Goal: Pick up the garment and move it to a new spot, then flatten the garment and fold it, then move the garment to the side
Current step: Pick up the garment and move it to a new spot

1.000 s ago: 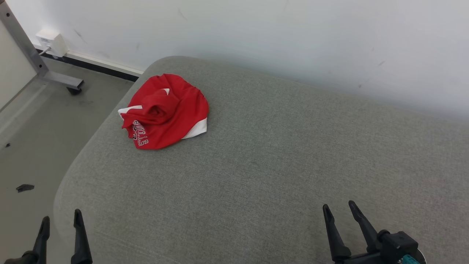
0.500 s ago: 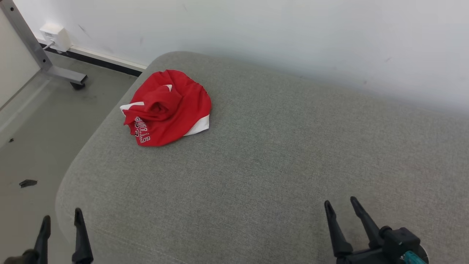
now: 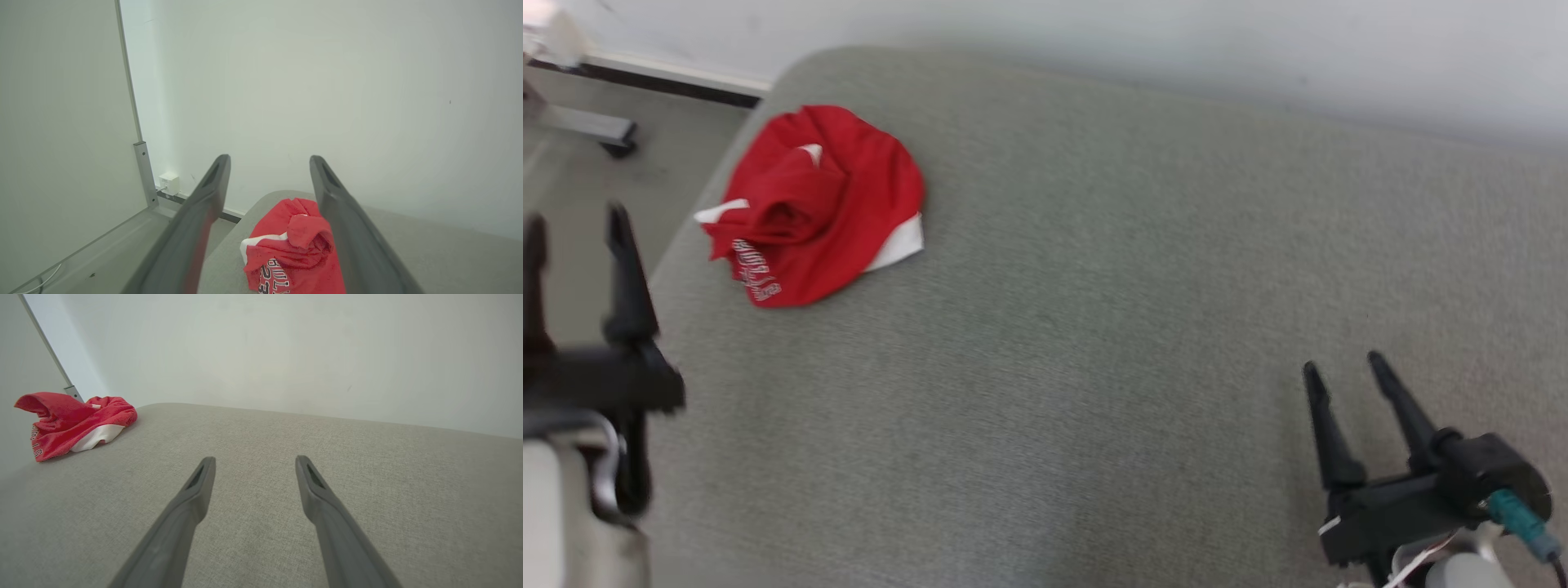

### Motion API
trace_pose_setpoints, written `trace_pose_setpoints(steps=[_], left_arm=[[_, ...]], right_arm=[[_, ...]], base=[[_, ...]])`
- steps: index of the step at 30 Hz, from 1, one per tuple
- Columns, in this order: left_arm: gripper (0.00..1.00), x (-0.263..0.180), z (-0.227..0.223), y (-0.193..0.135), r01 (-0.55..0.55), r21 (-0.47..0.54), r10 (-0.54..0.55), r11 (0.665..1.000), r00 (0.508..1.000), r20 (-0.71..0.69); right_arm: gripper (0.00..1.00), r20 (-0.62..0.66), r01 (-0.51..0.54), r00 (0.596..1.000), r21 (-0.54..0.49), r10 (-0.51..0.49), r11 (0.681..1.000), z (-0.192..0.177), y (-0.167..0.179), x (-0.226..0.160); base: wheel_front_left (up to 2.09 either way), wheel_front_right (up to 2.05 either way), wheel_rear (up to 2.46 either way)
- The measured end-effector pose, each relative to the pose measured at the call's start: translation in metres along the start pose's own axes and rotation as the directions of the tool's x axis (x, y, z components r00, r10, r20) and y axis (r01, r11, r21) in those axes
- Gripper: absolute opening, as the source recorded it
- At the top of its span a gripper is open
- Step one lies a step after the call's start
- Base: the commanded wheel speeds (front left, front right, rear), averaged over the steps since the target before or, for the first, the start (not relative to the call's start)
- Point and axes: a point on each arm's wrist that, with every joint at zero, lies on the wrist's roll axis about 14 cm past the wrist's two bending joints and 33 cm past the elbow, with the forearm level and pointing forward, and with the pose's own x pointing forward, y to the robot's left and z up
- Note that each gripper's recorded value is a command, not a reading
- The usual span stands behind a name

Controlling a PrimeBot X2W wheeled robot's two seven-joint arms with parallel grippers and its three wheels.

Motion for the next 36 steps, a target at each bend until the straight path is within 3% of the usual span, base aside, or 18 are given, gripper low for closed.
trace_pose_setpoints(steps=[10, 19, 26, 27, 29, 35, 36], left_arm=[[1.00, 0.113, 0.004, -0.052, 0.111, 0.015, -0.112, 0.994, 0.993, 0.048], [1.00, 0.160, -0.087, -0.075, 0.136, 0.032, -0.128, 0.990, 0.973, -0.192], [1.00, 0.146, -0.186, -0.082, 0.123, 0.008, -0.102, 0.992, 0.857, -0.506], [1.00, 0.132, -0.212, -0.085, 0.139, 0.015, -0.102, 0.990, 0.790, -0.605], [1.00, 0.117, -0.235, -0.087, 0.141, 0.007, -0.096, 0.990, 0.708, -0.700], [1.00, 0.096, -0.258, -0.091, 0.113, -0.037, -0.097, 0.993, 0.576, -0.811], [0.91, 0.096, -0.258, -0.092, 0.113, -0.044, -0.101, 0.993, 0.574, -0.813]], right_arm=[[1.00, -0.006, 0.248, 0.969, -0.031, -0.248, 0.968, -0.012, -0.095, -0.024], [1.00, -0.046, 0.406, 0.911, -0.074, -0.409, 0.911, -0.028, -0.148, -0.062], [1.00, -0.089, 0.466, 0.876, -0.101, -0.474, 0.879, -0.040, -0.166, -0.086], [1.00, -0.096, 0.474, 0.870, -0.108, -0.484, 0.874, -0.042, -0.169, -0.089], [1.00, -0.099, 0.479, 0.866, -0.113, -0.490, 0.870, -0.042, -0.171, -0.091], [1.00, -0.089, 0.481, 0.866, -0.118, -0.491, 0.869, -0.038, -0.172, -0.090], [1.00, -0.088, 0.479, 0.867, -0.120, -0.490, 0.870, -0.037, -0.172, -0.089]], base=[[0.00, 0.00, 0.00], [0.00, 0.00, 0.00], [0.00, 0.00, 0.00], [0.00, 0.00, 0.00], [0.00, 0.00, 0.00], [0.00, 0.00, 0.00], [0.00, 0.00, 0.00]])
